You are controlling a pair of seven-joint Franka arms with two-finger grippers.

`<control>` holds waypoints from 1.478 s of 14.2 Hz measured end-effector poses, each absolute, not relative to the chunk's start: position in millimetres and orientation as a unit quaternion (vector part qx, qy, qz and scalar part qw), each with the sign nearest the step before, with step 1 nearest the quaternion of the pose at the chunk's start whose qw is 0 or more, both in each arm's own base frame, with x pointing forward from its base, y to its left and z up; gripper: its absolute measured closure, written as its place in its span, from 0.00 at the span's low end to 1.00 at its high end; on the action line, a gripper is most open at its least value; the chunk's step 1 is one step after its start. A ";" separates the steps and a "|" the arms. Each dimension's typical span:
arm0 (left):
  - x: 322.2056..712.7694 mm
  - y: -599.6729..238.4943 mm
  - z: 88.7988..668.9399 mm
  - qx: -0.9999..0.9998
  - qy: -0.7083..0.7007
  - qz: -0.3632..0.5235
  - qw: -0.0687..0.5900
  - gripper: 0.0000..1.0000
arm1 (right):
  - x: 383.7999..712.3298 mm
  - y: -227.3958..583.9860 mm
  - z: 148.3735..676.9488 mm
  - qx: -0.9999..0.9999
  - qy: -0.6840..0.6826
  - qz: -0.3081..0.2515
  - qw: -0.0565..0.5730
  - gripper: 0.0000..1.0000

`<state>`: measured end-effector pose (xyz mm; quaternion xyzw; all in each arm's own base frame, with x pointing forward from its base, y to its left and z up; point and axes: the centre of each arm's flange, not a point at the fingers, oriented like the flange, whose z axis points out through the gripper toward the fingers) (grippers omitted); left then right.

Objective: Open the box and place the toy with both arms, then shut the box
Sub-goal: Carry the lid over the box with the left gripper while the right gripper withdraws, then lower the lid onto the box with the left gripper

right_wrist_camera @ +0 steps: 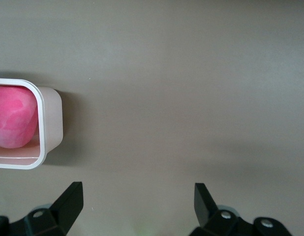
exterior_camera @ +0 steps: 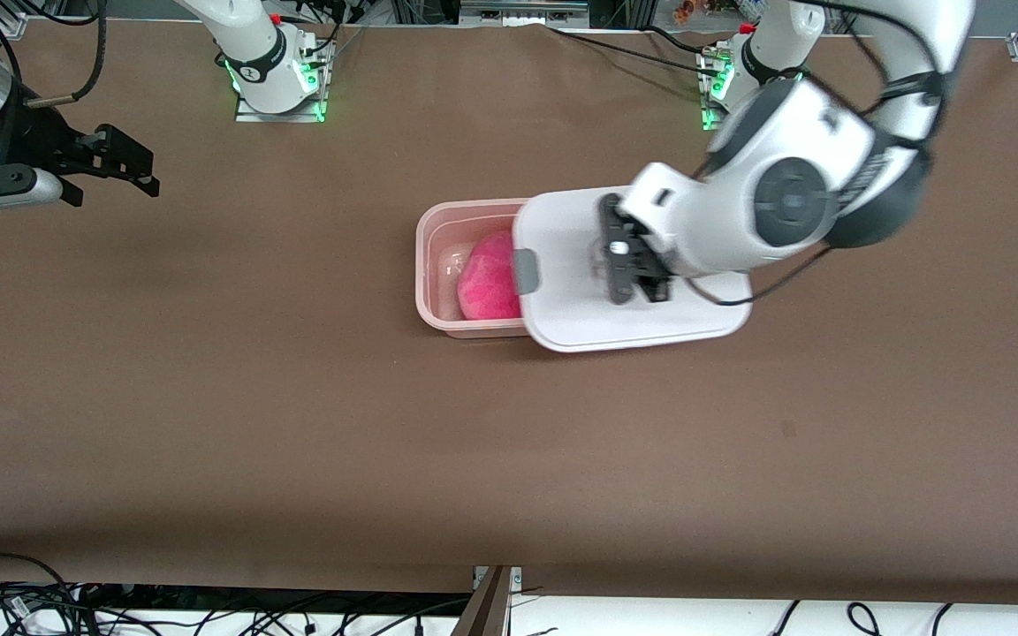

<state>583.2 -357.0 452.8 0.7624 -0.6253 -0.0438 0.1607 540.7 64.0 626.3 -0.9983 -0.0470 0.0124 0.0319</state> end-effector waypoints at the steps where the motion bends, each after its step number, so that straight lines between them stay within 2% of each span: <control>1: 576.4 -381.6 440.6 0.765 -0.621 -0.039 0.162 0.93 | 540.7 63.5 626.3 -0.998 -0.045 0.012 0.032 0.00; 5: 555.7 -448.8 393.7 0.773 -0.610 -0.024 0.172 0.93 | 542.3 59.1 627.5 -0.999 -0.037 0.008 0.032 0.00; 8: 549.3 -468.8 370.3 0.774 -0.608 -0.019 0.175 0.93 | 544.1 48.0 631.5 -0.999 -0.028 0.003 0.030 0.00; 21: 517.8 -497.6 345.3 0.749 -0.646 -0.040 0.139 0.93 | 543.9 47.3 633.2 -0.999 -0.032 0.001 0.015 0.00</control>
